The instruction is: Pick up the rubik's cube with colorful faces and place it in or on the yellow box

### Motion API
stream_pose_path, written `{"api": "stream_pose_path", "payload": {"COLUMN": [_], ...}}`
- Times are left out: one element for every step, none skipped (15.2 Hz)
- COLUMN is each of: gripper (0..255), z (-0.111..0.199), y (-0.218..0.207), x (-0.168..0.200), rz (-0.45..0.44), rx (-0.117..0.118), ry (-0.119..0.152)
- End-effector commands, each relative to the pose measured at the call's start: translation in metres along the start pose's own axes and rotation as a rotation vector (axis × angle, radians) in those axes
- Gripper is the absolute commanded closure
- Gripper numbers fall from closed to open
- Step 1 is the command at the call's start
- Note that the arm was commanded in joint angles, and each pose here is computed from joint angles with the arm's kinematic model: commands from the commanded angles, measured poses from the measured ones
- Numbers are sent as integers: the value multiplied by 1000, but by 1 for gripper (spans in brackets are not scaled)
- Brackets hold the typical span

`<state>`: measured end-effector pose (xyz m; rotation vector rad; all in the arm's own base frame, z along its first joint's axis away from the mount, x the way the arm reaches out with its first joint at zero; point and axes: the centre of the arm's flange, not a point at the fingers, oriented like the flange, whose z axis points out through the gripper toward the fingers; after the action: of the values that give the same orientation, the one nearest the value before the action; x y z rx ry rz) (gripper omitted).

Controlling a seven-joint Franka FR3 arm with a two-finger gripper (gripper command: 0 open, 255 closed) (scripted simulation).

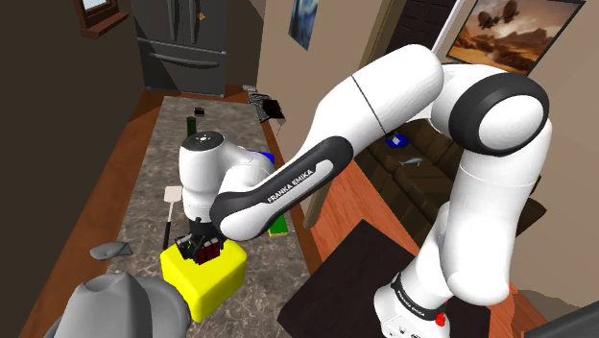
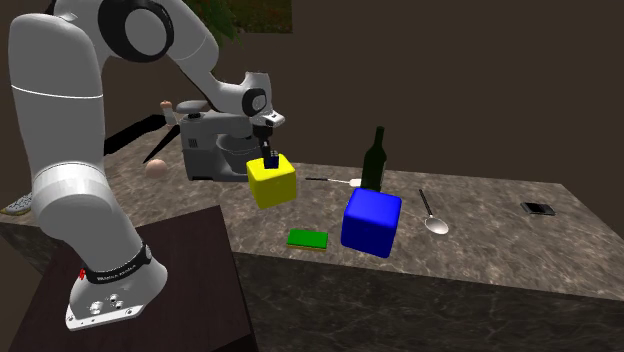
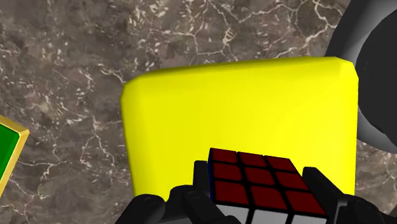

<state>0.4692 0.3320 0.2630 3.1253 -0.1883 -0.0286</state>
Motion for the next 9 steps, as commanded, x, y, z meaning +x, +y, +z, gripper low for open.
{"api": "stream_pose_path", "payload": {"gripper": [255, 255, 0, 0, 0, 0, 0, 0, 0], "z": [1, 1, 1, 1, 1, 1, 1, 1, -13], "y": [0, 0, 0, 0, 0, 0, 0, 0, 0], "x": [0, 0, 0, 0, 0, 0, 0, 0, 0], "rz": [0, 0, 0, 0, 0, 0, 0, 0, 0], "rx": [0, 0, 0, 0, 0, 0, 0, 0, 0], "ry": [-1, -1, -1, -1, -1, -1, -1, -1, -1]}}
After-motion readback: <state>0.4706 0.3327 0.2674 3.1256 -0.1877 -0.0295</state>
